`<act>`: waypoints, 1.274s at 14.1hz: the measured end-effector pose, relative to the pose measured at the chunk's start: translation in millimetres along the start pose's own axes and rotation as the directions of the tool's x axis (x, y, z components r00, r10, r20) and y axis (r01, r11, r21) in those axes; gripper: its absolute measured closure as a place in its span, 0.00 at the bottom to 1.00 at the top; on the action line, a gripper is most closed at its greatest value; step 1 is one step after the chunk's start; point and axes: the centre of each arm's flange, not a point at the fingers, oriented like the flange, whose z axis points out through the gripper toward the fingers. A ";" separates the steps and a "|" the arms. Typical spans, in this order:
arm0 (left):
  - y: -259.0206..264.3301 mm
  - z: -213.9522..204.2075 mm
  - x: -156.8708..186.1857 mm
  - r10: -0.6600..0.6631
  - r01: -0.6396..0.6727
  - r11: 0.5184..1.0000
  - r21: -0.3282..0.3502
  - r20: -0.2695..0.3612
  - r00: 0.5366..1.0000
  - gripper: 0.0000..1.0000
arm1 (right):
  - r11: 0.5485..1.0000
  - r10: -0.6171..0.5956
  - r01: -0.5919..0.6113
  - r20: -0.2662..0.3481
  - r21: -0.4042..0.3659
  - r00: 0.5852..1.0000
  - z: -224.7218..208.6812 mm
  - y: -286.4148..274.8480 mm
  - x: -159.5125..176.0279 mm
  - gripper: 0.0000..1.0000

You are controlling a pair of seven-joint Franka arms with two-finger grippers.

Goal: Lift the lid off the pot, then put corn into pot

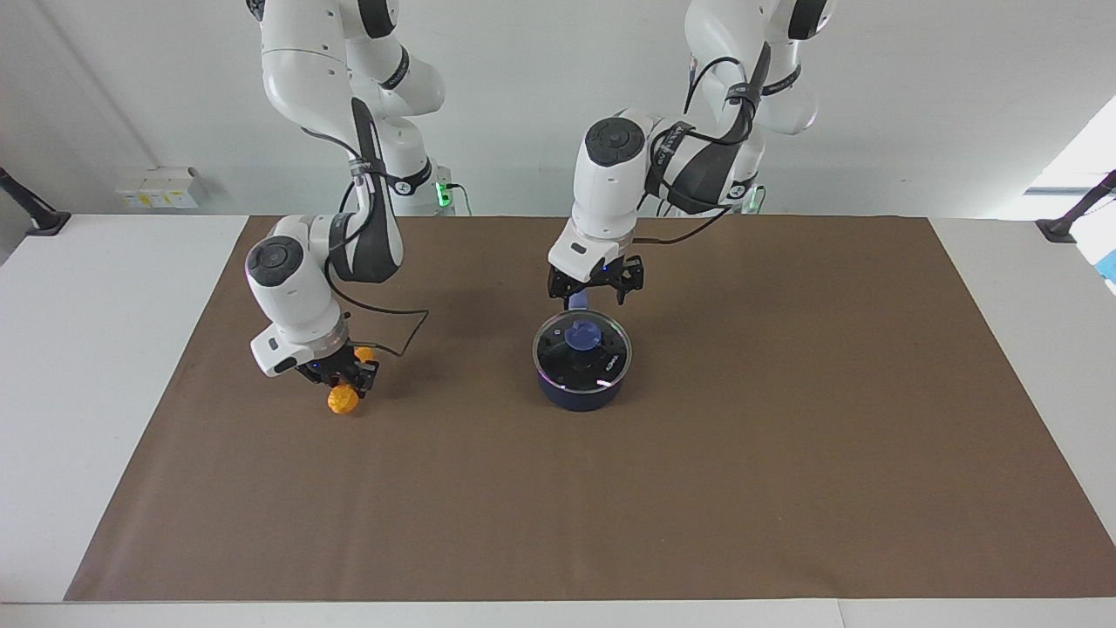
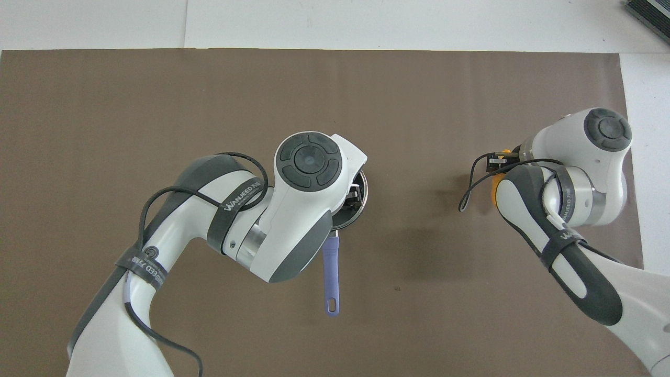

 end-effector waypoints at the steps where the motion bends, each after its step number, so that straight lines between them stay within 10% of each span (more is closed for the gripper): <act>1: 1.7 3.4 6.4 0.003 -0.003 1.000 0.000 -0.001 1.000 0.00 | 1.000 0.000 0.000 0.006 -0.001 1.000 -12.4 -0.4 3.9 0.60; 9: 2.3 27.3 34.4 0.026 -0.026 1.000 -0.016 0.006 1.000 0.00 | 1.000 0.006 -0.006 -0.004 0.006 1.000 -99.6 3.6 2.9 0.60; 18: 3.9 29.0 39.3 0.028 -0.028 0.999 -0.022 0.002 1.000 0.00 | 1.000 0.008 -0.008 -0.001 0.006 1.000 -103.3 5.4 0.8 0.60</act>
